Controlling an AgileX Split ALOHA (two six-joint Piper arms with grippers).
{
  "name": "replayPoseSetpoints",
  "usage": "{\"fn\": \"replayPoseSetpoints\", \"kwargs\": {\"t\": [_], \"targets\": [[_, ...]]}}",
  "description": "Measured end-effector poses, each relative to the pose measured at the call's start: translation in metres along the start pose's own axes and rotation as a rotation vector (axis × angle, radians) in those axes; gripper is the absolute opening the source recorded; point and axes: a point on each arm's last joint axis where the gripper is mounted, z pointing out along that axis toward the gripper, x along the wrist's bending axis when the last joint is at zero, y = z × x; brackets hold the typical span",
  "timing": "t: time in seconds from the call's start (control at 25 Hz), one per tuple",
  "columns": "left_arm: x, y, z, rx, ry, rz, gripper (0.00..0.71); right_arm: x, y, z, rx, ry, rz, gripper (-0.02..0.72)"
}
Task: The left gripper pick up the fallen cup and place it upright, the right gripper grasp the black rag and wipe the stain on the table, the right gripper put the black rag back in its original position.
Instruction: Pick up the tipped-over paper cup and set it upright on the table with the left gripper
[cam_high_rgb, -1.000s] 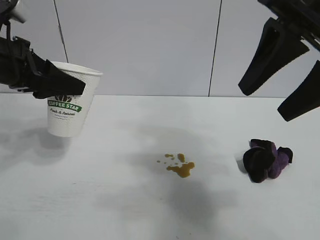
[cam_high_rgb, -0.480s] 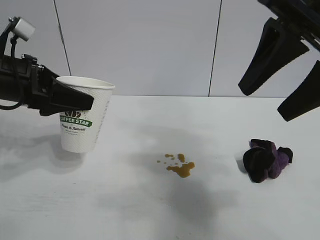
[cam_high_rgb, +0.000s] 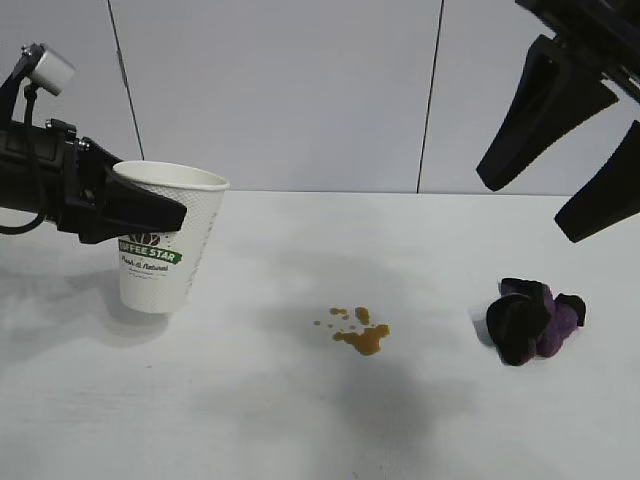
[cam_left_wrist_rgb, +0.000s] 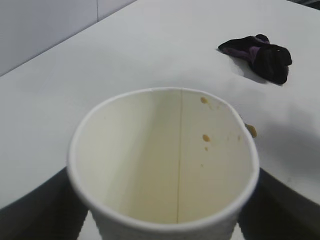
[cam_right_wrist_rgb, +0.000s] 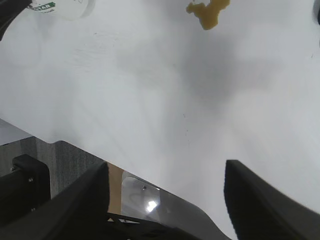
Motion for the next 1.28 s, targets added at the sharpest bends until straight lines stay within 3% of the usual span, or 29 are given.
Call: {"fn": "replayPoseSetpoints", "kwargs": {"t": [0.24,0.48,0.84,1.28], "targets": [[-0.005,-0.023,0.014,-0.026,-0.087,0.034,0.537,0.0,0.0,0.0,0.0,0.0,0.0,0.452],[-0.01,-0.022,0.016,-0.111,-0.152,0.056,0.537,0.0,0.0,0.0,0.0,0.0,0.0,0.452],[-0.007,-0.027,0.017,-0.051,-0.114,0.063,0.537,0.0,0.0,0.0,0.0,0.0,0.0,0.452],[-0.007,-0.027,0.017,-0.049,-0.113,0.063,0.537,0.0,0.0,0.0,0.0,0.0,0.001,0.452]]}}
